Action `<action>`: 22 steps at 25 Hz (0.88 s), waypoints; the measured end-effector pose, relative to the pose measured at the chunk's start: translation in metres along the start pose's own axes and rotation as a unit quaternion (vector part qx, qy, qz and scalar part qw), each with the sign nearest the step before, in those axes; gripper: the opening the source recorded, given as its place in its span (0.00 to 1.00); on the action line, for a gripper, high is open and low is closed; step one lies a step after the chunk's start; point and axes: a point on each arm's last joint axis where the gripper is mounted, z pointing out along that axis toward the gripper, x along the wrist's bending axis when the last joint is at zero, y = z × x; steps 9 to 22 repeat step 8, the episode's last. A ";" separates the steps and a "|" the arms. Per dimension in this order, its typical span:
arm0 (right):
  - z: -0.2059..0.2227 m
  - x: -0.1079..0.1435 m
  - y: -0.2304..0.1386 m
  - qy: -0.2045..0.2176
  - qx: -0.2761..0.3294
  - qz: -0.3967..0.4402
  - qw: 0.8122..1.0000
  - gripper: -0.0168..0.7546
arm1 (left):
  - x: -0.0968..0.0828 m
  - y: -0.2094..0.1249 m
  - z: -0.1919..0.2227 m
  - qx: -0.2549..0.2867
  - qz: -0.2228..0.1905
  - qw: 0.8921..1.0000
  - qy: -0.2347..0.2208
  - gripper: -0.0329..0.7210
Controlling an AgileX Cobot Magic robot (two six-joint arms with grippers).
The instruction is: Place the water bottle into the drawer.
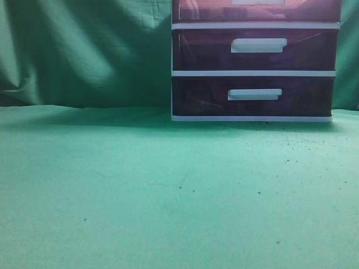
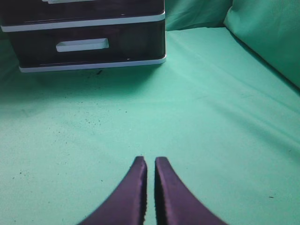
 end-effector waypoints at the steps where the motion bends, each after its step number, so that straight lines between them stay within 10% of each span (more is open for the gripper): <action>1: 0.000 0.000 0.000 0.000 0.000 0.000 1.000 0.09 | 0.000 0.000 0.000 0.000 0.000 1.000 0.000 0.04; 22: 0.000 0.000 0.000 0.000 0.000 0.000 1.000 0.09 | 0.000 0.000 0.000 0.000 0.000 1.000 0.000 0.04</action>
